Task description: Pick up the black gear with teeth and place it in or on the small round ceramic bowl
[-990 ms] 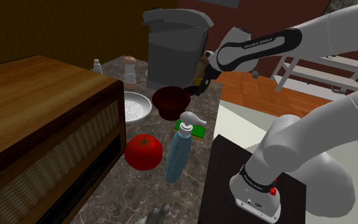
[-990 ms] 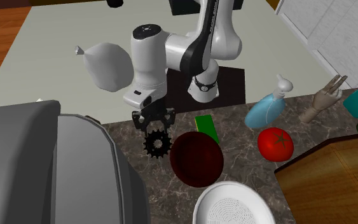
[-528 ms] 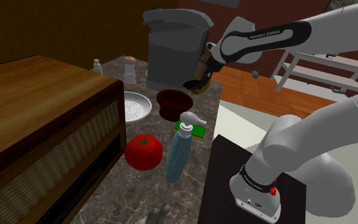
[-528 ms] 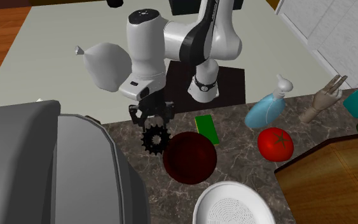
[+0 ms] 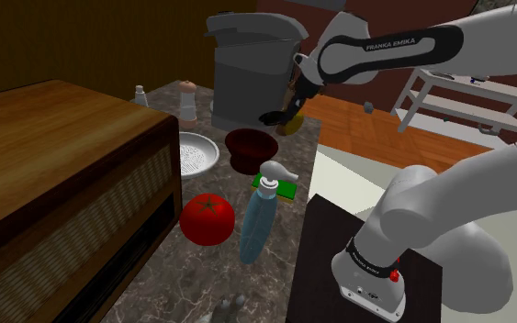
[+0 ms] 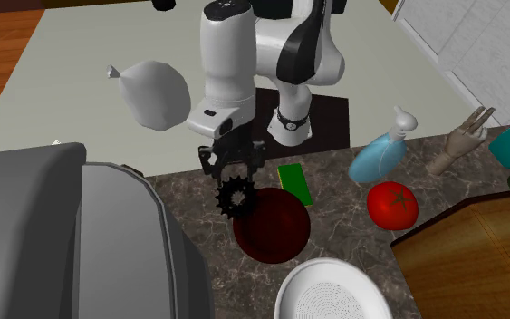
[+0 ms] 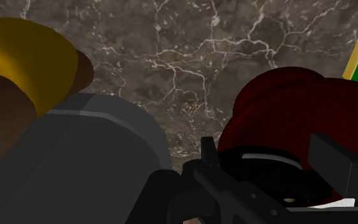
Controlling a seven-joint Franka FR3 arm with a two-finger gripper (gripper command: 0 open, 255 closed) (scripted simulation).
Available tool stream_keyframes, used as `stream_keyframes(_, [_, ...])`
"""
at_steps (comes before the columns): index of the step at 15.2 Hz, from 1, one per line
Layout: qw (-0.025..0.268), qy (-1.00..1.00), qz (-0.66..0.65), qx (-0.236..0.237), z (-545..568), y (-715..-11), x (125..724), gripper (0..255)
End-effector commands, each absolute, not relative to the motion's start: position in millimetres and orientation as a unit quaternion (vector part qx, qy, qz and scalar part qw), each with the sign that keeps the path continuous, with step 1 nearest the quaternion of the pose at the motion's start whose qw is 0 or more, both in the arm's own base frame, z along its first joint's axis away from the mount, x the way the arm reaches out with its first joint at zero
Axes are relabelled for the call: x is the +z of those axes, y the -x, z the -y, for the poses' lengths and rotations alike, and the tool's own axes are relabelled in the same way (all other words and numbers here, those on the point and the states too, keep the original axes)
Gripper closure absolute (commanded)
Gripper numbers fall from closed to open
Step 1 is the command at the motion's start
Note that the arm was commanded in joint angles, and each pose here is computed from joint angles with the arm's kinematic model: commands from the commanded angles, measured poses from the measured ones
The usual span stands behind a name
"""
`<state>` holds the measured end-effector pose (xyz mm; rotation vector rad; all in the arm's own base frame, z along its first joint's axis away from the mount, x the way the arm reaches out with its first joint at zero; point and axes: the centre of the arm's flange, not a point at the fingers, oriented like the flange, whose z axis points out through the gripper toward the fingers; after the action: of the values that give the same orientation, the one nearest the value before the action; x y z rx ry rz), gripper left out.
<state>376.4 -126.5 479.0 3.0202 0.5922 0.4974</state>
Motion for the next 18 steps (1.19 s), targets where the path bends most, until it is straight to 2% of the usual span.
stream_keyframes(1, [0.012,-0.969,-0.189,0.160,99,-383,481,255])
stream_keyframes(5, [0.012,-0.969,-0.189,0.160,46,-390,481,255])
stream_keyframes(18, [0.012,-0.969,-0.189,0.160,46,-390,413,255])
